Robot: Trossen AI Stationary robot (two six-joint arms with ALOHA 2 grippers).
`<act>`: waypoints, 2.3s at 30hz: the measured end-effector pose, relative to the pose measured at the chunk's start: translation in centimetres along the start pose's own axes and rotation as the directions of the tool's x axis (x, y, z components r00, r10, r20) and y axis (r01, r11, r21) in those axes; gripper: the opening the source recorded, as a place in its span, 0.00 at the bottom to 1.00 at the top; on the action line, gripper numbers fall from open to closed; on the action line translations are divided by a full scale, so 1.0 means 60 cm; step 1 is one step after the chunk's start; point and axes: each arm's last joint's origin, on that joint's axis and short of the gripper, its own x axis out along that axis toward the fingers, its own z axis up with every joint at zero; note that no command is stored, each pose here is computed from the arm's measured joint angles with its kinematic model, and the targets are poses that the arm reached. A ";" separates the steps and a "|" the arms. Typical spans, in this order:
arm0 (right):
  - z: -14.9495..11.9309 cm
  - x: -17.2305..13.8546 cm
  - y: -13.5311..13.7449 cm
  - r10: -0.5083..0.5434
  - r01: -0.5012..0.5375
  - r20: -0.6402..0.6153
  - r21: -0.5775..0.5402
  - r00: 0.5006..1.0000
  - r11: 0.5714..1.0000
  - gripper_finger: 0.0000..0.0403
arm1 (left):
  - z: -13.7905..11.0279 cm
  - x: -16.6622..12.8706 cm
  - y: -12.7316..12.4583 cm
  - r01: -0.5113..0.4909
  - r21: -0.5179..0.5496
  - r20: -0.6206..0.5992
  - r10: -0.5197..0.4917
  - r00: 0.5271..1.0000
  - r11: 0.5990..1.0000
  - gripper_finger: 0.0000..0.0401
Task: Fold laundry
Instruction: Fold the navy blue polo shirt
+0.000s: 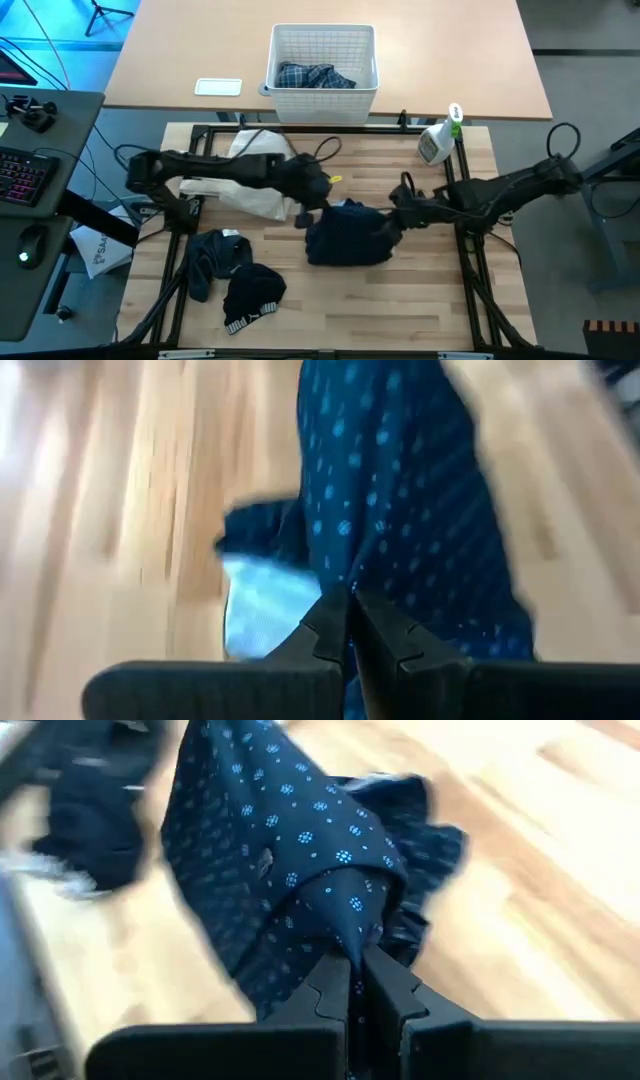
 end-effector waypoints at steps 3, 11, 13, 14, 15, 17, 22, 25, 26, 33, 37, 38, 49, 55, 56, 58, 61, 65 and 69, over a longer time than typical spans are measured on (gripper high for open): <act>0.006 0.031 -0.019 -0.067 0.067 -0.011 0.005 0.998 0.998 0.00 | -0.023 0.037 0.023 -0.057 -0.091 -0.103 0.048 0.994 0.994 0.00; 0.033 0.096 -0.052 -0.167 0.167 0.002 -0.029 0.986 0.986 0.01 | -0.060 0.041 0.024 -0.140 -0.220 -0.326 0.063 0.943 0.965 0.00; 0.043 0.113 -0.051 -0.163 0.164 0.023 -0.070 0.986 0.984 0.03 | -0.063 0.038 0.018 -0.139 -0.223 -0.351 0.054 0.935 0.965 0.00; 0.046 0.124 -0.050 -0.161 0.163 0.031 -0.092 0.986 0.982 0.05 | -0.065 0.038 0.015 -0.137 -0.221 -0.363 0.049 0.930 0.966 0.00; 0.050 0.135 -0.050 -0.158 0.162 0.041 -0.106 0.986 0.981 0.07 | -0.067 0.038 0.013 -0.137 -0.219 -0.375 0.046 0.926 0.966 0.00; 0.054 0.159 -0.053 -0.177 0.180 0.036 -0.111 0.984 0.977 0.13 | -0.071 0.047 0.013 -0.136 -0.219 -0.389 0.042 0.920 0.966 0.00; 0.063 0.209 -0.075 -0.227 0.225 -0.022 -0.061 0.974 0.973 0.28 | -0.097 0.066 0.013 -0.234 -0.204 -0.470 0.115 0.875 0.951 0.00; 0.078 0.205 -0.080 -0.203 0.203 -0.046 -0.015 0.978 0.979 0.33 | -0.099 0.053 0.008 -0.266 -0.176 -0.503 0.146 0.852 0.948 0.00; 0.083 0.197 -0.080 -0.199 0.199 -0.044 -0.006 0.979 0.980 0.34 | -0.098 0.043 0.006 -0.265 -0.176 -0.503 0.145 0.852 0.948 0.00; 0.118 0.119 -0.065 -0.092 0.084 0.100 0.078 0.991 0.993 0.36 | -0.089 -0.020 -0.009 -0.209 -0.258 -0.499 0.055 0.865 0.943 0.02; 0.132 0.105 -0.034 0.105 -0.125 0.193 0.095 0.976 0.988 0.35 | -0.093 -0.062 -0.023 -0.165 -0.318 -0.525 -0.029 0.851 0.934 0.03; 0.132 0.110 -0.023 0.153 -0.169 0.199 0.066 0.968 0.983 0.34 | -0.095 -0.070 -0.026 -0.159 -0.326 -0.535 -0.044 0.844 0.932 0.04; 0.105 0.280 0.005 0.319 -0.320 0.028 0.072 0.947 0.945 0.11 | -0.197 -0.074 -0.073 -0.096 -0.476 -0.607 -0.248 0.755 0.874 0.04; 0.078 0.321 0.006 0.389 -0.376 -0.127 0.114 0.912 0.919 0.01 | -0.245 0.004 -0.104 0.013 -0.526 -0.393 -0.256 0.883 0.851 0.01; 0.078 0.317 0.007 0.375 -0.361 -0.119 0.122 0.919 0.924 0.01 | -0.248 0.023 -0.105 0.044 -0.540 -0.321 -0.254 0.912 0.841 0.00; 0.080 0.300 0.012 0.360 -0.345 -0.100 0.136 0.928 0.929 0.01 | -0.250 0.056 -0.102 0.091 -0.567 -0.204 -0.247 0.947 0.819 0.00; 0.079 0.259 0.033 0.375 -0.365 -0.054 0.140 0.925 0.920 0.01 | -0.234 0.098 -0.085 0.116 -0.569 -0.065 -0.185 0.981 0.814 0.00; 0.047 0.210 0.075 0.350 -0.348 0.000 0.129 0.937 0.929 0.00 | -0.203 0.137 -0.039 0.065 -0.506 -0.029 -0.093 0.995 0.860 0.00; 0.021 0.160 0.082 0.259 -0.258 0.014 0.155 0.966 0.954 0.01 | -0.169 0.130 0.002 -0.004 -0.414 -0.137 -0.058 0.989 0.910 0.00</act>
